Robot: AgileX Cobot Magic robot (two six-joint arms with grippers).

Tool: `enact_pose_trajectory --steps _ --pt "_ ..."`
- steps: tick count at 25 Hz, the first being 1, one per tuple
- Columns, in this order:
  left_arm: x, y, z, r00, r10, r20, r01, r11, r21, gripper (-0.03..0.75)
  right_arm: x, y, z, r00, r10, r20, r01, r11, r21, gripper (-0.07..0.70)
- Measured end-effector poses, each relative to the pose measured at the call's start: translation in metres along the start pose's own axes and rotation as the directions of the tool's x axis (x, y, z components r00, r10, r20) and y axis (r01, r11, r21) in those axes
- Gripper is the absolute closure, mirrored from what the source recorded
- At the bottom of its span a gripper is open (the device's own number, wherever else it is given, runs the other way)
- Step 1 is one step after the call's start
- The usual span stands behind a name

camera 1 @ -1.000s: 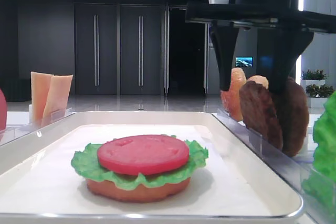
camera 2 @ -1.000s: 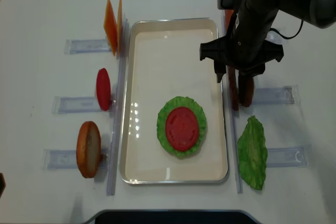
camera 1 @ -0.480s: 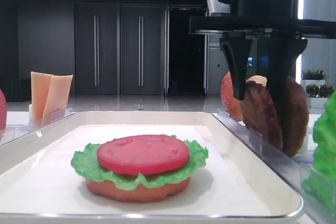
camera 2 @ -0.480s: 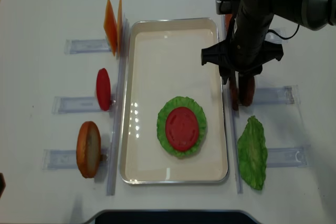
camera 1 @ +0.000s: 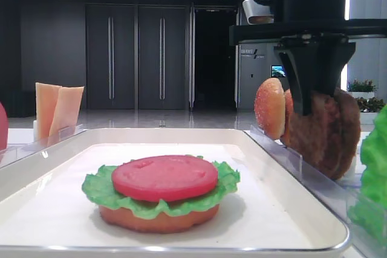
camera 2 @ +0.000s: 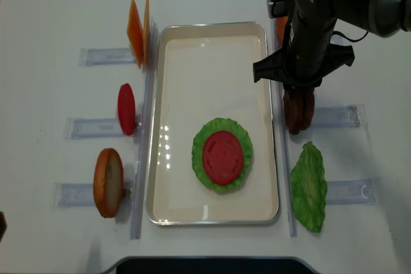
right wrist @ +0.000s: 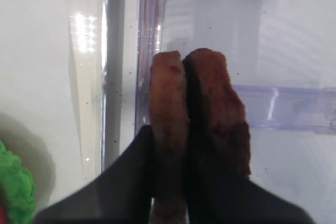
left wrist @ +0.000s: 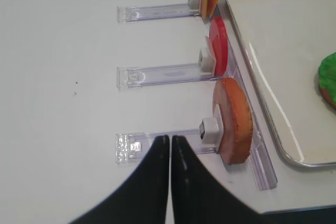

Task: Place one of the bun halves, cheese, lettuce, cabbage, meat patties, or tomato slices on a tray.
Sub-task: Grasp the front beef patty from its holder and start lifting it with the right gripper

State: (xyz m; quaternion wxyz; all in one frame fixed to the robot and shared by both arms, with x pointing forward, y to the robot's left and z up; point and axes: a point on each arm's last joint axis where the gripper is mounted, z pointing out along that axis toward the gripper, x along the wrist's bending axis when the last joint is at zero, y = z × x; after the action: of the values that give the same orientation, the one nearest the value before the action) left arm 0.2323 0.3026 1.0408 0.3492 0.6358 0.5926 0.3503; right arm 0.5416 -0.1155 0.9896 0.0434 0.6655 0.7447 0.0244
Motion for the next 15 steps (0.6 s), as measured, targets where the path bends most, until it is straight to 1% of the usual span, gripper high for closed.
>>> enact_pose_trajectory --steps 10,15 --pt "0.0000 0.0000 0.0000 1.000 0.000 0.000 0.000 1.000 0.000 0.715 -0.0002 -0.0011 -0.0003 1.000 -0.002 0.007 0.002 1.000 0.011 0.489" --pt "0.0000 0.0000 0.0000 1.000 0.000 0.000 0.000 1.000 0.000 0.715 0.0027 -0.0011 -0.0081 1.000 0.009 -0.009 -0.008 0.998 0.059 0.489"
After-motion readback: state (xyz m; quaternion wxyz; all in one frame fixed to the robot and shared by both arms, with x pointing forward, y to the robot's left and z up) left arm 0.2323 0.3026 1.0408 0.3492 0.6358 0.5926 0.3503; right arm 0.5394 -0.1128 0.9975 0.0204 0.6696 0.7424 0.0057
